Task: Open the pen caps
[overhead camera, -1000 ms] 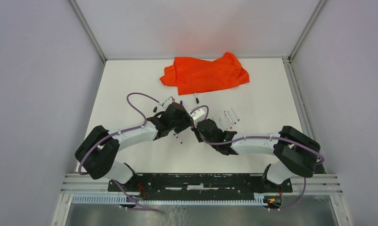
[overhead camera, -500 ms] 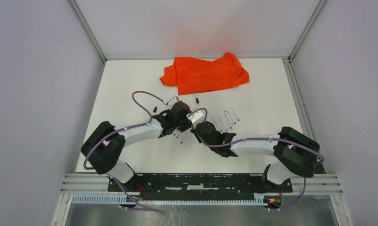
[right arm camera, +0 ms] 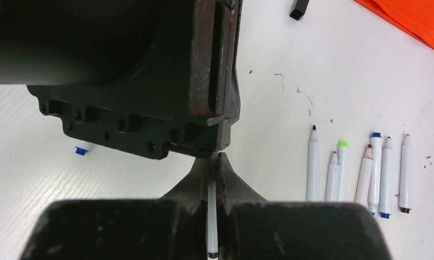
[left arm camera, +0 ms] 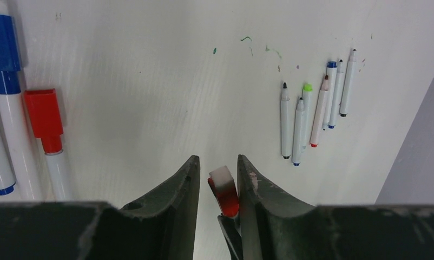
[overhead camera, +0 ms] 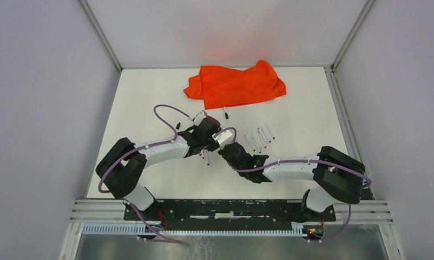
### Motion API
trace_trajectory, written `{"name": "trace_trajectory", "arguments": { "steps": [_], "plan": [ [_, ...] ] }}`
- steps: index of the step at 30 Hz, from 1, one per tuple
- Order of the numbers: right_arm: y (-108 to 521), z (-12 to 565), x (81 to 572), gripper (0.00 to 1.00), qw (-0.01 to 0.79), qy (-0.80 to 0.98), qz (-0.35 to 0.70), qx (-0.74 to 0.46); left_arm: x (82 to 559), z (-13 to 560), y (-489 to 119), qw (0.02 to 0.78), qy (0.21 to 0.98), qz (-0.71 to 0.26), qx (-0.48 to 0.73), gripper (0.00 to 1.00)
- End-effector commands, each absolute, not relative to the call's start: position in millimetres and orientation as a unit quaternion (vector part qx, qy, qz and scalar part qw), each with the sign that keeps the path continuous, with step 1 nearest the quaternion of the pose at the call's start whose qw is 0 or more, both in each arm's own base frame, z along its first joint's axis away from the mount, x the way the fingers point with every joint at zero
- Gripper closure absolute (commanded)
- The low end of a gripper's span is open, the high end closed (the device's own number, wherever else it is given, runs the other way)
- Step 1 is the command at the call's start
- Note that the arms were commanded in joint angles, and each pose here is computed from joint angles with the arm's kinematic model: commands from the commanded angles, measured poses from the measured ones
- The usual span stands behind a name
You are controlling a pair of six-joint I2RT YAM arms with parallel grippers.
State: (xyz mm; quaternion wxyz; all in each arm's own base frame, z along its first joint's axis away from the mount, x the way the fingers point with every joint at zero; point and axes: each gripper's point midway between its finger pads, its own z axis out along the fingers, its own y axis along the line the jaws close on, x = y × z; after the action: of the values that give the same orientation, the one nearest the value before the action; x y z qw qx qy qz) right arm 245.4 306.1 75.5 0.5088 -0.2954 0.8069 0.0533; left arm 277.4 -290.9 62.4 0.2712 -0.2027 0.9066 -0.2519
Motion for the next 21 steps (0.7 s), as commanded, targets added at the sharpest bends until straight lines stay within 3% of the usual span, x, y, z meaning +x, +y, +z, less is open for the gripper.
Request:
{"name": "trace_trajectory", "arguments": {
  "steps": [1, 7, 12, 15, 19, 21],
  "plan": [
    [321.7, 92.3, 247.6, 1.00, 0.527, 0.790, 0.047, -0.310, 283.5, 70.2, -303.4, 0.278, 0.899, -0.260, -0.215, 0.66],
    [321.7, 91.5, 246.7, 1.00, 0.526, 0.789, 0.045, -0.314, 282.9, 69.5, -303.6, 0.278, 0.901, -0.258, -0.210, 0.76],
    [320.7, 92.4, 246.0, 1.00, 0.529, 0.787, 0.046, -0.313, 283.7, 71.9, -305.3, 0.281, 0.902, -0.260, -0.201, 0.95],
    [319.1, 93.2, 244.0, 1.00, 0.532, 0.784, 0.052, -0.316, 284.3, 73.5, -307.3, 0.284, 0.901, -0.265, -0.191, 0.98],
    [315.1, 99.6, 241.4, 0.80, 0.540, 0.780, 0.064, -0.310, 287.7, 81.1, -314.4, 0.298, 0.897, -0.284, -0.164, 0.98],
    [314.3, 102.7, 240.1, 0.76, 0.543, 0.778, 0.070, -0.307, 288.9, 84.9, -317.8, 0.305, 0.895, -0.292, -0.147, 0.98]
  ]
}}
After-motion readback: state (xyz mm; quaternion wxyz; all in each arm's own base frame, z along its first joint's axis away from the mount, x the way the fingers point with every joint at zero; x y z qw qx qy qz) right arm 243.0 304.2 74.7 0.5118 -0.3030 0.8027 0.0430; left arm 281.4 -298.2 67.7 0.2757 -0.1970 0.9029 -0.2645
